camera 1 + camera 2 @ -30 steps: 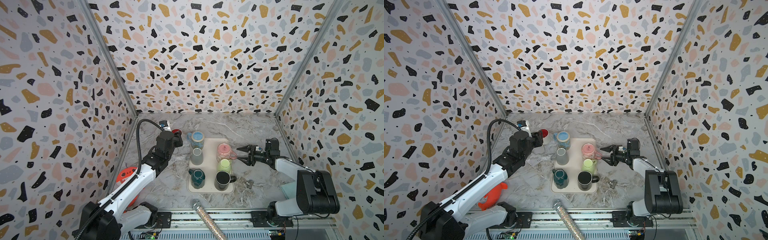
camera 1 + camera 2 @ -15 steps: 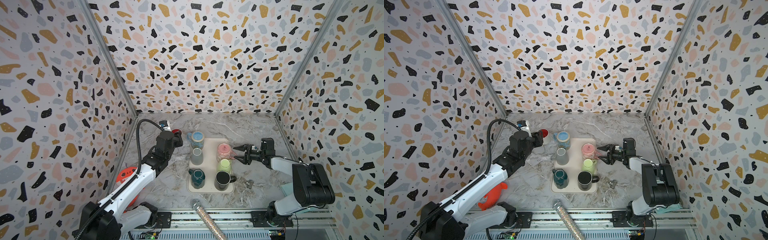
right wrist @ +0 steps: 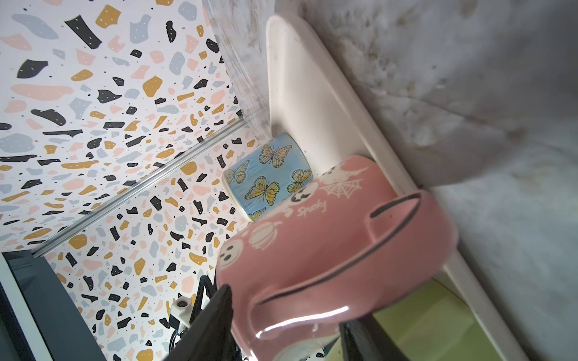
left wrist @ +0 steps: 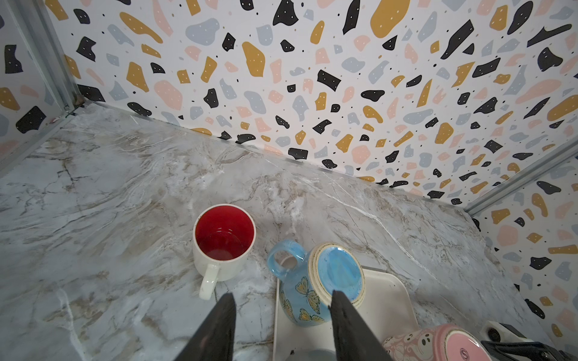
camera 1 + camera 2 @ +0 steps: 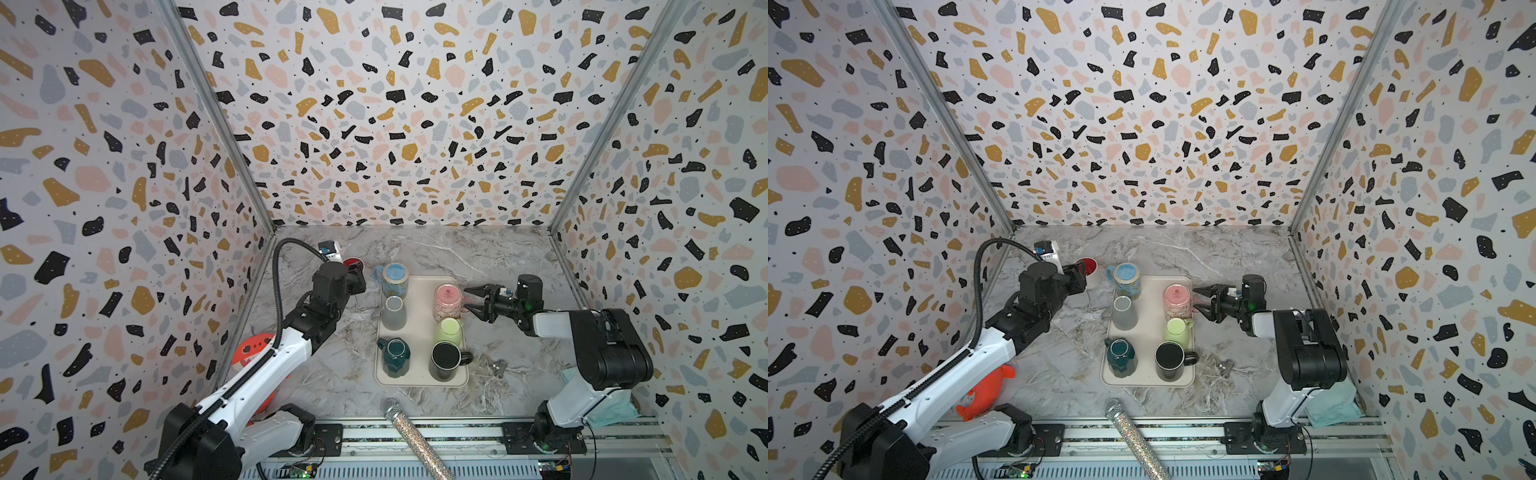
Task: Turn the mug right side up
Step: Pick up the mug from the tray.
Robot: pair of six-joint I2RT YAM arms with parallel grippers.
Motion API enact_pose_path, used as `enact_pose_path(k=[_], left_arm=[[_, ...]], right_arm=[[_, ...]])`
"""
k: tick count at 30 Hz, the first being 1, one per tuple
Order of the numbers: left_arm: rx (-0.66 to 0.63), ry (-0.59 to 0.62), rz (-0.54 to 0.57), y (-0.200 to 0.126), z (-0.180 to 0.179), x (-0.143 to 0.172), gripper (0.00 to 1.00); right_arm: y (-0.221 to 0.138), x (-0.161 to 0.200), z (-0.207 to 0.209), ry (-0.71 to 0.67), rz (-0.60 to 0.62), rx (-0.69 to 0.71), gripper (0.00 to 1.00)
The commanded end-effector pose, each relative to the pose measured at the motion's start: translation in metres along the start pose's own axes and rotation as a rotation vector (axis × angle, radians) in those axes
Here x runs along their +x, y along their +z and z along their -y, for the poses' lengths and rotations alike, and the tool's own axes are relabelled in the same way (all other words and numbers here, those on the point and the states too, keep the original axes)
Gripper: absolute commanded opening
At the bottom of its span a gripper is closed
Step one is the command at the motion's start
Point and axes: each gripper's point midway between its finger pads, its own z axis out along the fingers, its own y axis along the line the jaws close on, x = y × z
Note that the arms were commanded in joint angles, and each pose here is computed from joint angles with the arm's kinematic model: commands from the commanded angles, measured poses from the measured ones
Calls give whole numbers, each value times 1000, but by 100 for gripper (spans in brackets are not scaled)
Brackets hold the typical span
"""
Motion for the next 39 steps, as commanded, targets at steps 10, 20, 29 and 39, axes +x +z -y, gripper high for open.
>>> enact_pose_path(k=[10, 20, 29, 39], left_arm=[[0, -4, 35, -4, 4, -17, 50], [-5, 4, 35, -4, 4, -19, 50], [-7, 7, 29, -3, 4, -17, 50], [-17, 12, 26, -4, 2, -16, 50]], right_arm=[[16, -11, -30, -71, 21, -93, 51], [28, -23, -32, -75, 39, -108, 49], [34, -30, -33, -100, 72, -99, 41], [47, -38, -40, -114, 65, -112, 39]])
